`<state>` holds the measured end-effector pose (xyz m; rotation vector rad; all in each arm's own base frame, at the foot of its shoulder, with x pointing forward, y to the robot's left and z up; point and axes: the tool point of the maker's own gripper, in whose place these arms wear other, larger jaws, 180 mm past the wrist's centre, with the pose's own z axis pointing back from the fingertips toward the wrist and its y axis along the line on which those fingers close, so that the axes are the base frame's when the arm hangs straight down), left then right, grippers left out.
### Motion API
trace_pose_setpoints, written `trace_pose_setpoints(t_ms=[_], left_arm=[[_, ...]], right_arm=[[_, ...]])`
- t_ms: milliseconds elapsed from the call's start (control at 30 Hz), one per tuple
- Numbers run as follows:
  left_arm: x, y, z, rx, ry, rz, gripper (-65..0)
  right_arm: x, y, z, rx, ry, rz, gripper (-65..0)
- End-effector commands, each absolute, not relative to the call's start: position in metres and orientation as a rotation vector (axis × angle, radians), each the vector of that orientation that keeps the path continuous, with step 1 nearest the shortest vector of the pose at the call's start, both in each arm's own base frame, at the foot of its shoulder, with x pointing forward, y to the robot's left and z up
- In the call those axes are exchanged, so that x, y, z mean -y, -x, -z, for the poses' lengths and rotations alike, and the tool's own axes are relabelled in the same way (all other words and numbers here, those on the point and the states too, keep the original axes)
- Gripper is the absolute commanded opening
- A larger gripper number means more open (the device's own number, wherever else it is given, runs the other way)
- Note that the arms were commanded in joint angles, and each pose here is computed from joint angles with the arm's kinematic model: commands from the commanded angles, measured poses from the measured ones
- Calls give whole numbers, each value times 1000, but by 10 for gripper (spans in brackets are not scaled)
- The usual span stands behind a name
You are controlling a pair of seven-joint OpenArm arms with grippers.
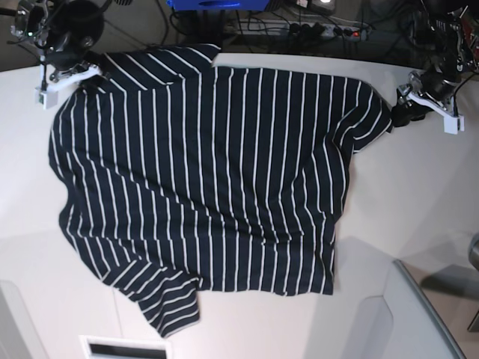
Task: Layout the t-shirt on the table in an organized manner, then fold the t-shirt properly
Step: 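Hold both shoulder corners and adjust the left gripper's grip on the fabric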
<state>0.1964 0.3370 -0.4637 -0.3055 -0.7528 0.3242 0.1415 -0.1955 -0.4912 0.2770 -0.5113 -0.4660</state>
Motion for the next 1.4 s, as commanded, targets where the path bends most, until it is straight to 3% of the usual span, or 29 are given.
trace_pose_setpoints(t_ms=[0,667,1067,1367], left_arm=[[-348,-207,449,802,290,-301,-299],[-322,-206,461,737,339,-249,-299],[-351,-188,450,764,274,-308,-299],[-345,-180,454,750,283,-313,-299]], right_arm=[[199,-146,485,539,-276,460,-648],[200,-148,485,543,-276,462,-648],[199,-148,485,543,-277,463,-648],[198,-148,485,542,-278,466,-648]])
